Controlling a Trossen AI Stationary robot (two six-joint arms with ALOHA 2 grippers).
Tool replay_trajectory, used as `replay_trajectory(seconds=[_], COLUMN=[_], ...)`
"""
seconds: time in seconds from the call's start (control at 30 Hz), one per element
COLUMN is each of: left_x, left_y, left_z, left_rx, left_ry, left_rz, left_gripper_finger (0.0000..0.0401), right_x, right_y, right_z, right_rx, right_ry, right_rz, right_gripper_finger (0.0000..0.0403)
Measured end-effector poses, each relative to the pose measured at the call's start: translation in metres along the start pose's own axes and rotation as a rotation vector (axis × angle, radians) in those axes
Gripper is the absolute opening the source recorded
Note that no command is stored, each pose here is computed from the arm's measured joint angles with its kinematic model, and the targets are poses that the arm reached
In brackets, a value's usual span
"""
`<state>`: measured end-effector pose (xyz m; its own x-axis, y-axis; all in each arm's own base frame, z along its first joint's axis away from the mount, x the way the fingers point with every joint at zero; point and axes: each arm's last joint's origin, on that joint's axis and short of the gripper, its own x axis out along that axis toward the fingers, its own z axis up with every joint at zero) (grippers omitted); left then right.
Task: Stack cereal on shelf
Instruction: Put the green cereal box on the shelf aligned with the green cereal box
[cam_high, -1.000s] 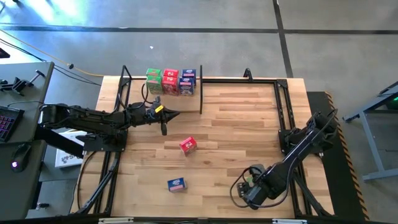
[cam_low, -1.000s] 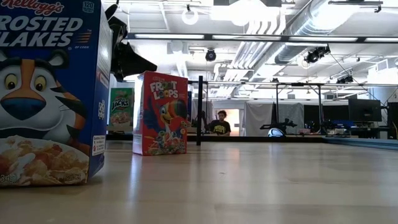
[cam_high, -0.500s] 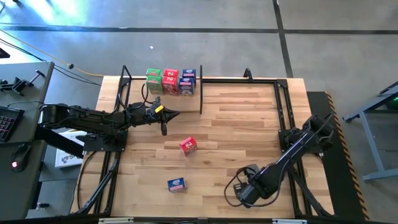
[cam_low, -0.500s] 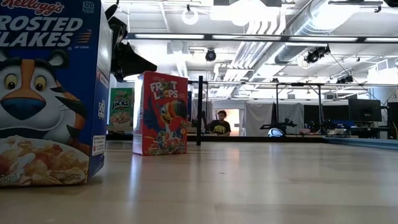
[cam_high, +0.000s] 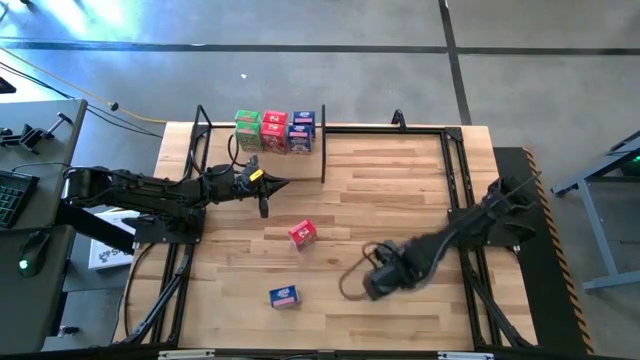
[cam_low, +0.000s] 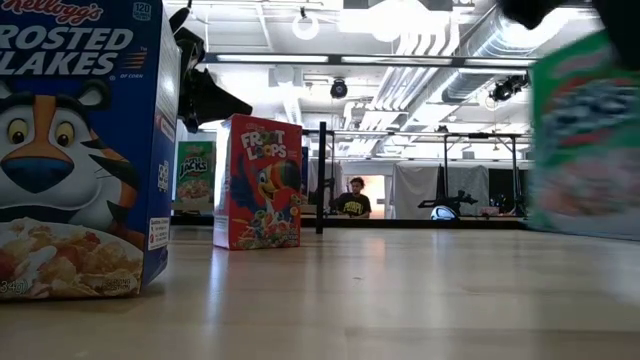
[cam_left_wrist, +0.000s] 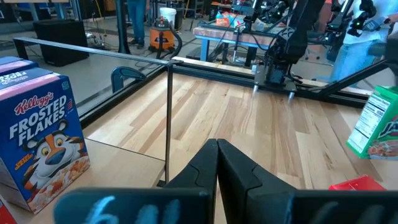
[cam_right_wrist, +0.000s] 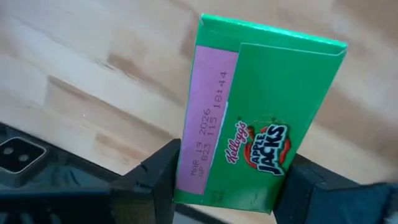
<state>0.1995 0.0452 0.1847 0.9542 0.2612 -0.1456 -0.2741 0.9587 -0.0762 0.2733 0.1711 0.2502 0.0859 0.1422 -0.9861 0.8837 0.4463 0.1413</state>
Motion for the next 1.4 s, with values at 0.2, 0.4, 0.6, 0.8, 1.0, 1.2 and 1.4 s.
replay_trajectory(seconds=[0.2, 0.4, 0.6, 0.8, 1.0, 1.2, 1.4], left_x=[-0.001, -0.01, -0.016, -0.016, -0.016, -0.016, -0.016], left_y=[0.0, 0.003, 0.008, 0.009, 0.009, 0.009, 0.009], left_z=[0.002, 0.006, 0.007, 0.005, 0.005, 0.004, 0.003], left_rx=[0.0, -0.004, -0.015, -0.014, -0.008, -0.006, -0.003], left_ry=[-0.011, -0.051, -0.045, -0.029, -0.025, -0.016, -0.001], left_rz=[-0.001, -0.005, 0.02, 0.028, 0.028, 0.029, 0.03], left_gripper_finger=[0.0, 0.0, 0.0, 0.0, 0.0, 0.0, 0.0], right_x=[-0.018, -0.03, -0.04, -0.038, -0.028, -0.009, 0.001], right_y=[-0.008, -0.019, -0.016, 0.011, 0.043, 0.062, 0.073], right_z=[0.068, 0.149, 0.216, 0.257, 0.279, 0.291, 0.29], right_rx=[-0.226, -0.478, -0.726, -0.944, -1.083, -1.124, -1.165], right_ry=[-0.052, -0.189, -0.314, -0.346, -0.309, -0.259, -0.267], right_rz=[0.02, -0.004, 0.003, -0.031, -0.038, -0.053, -0.053], right_gripper_finger=[0.0177, 0.0177, 0.0177, 0.0177, 0.0177, 0.0177, 0.0209])
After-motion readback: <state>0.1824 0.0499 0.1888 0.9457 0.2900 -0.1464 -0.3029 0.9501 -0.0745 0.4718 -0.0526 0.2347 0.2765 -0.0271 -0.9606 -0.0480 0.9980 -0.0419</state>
